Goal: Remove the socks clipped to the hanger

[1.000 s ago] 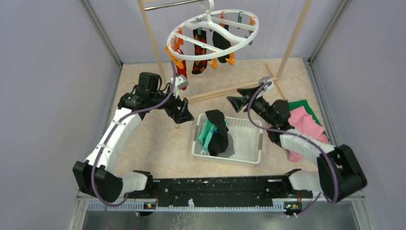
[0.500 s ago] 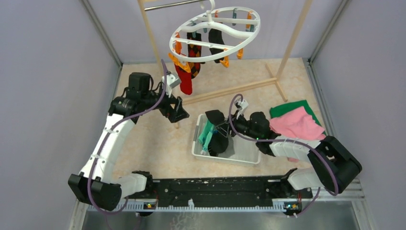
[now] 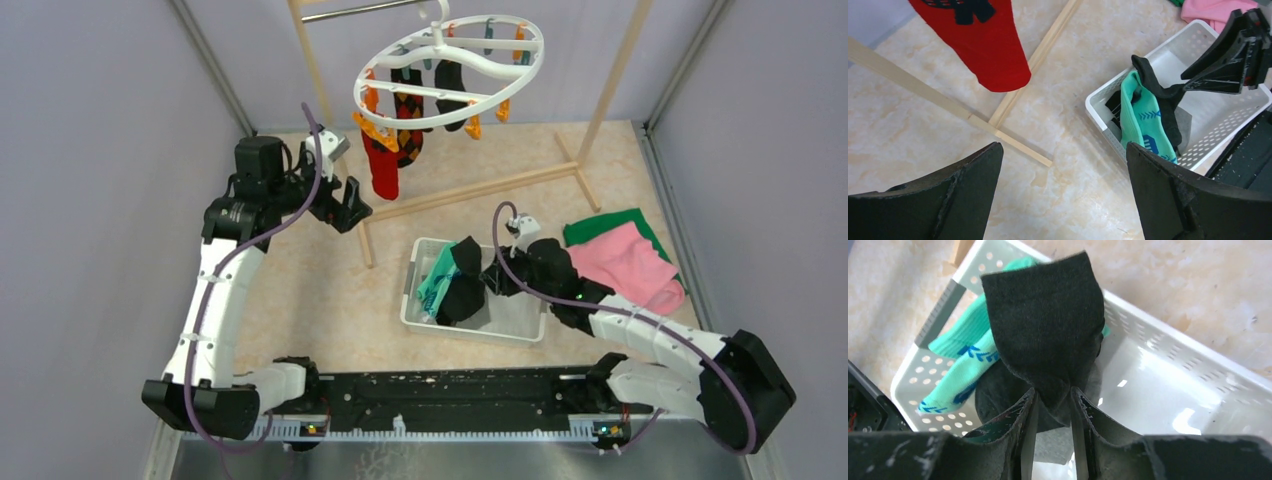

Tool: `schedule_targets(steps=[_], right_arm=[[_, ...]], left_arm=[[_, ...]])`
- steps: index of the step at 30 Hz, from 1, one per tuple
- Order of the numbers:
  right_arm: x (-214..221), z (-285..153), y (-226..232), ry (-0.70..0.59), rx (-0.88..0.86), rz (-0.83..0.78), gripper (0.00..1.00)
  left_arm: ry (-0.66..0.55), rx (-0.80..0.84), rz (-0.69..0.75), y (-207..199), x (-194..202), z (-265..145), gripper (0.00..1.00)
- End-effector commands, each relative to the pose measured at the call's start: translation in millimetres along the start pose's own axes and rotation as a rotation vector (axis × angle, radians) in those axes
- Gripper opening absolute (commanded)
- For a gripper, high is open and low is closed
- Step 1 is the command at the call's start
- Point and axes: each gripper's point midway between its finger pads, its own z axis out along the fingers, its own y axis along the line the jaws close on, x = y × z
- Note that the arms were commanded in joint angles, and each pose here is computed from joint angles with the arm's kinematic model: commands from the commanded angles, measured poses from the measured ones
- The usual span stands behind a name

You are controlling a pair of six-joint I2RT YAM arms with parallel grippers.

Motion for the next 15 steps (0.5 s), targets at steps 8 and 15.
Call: schedule_targets(steps=[8, 15], right_arm=[[-77, 34, 91, -0.184, -0.244, -0.043, 0.37], [-11, 62, 53, -0.050, -0.125, 0.059, 0.31]], left_arm=[[-0.103, -0.081, 0.043, 13, -28, -13, 0.99], [-0.126, -0.135, 0.015, 30, -26, -9, 0.99]])
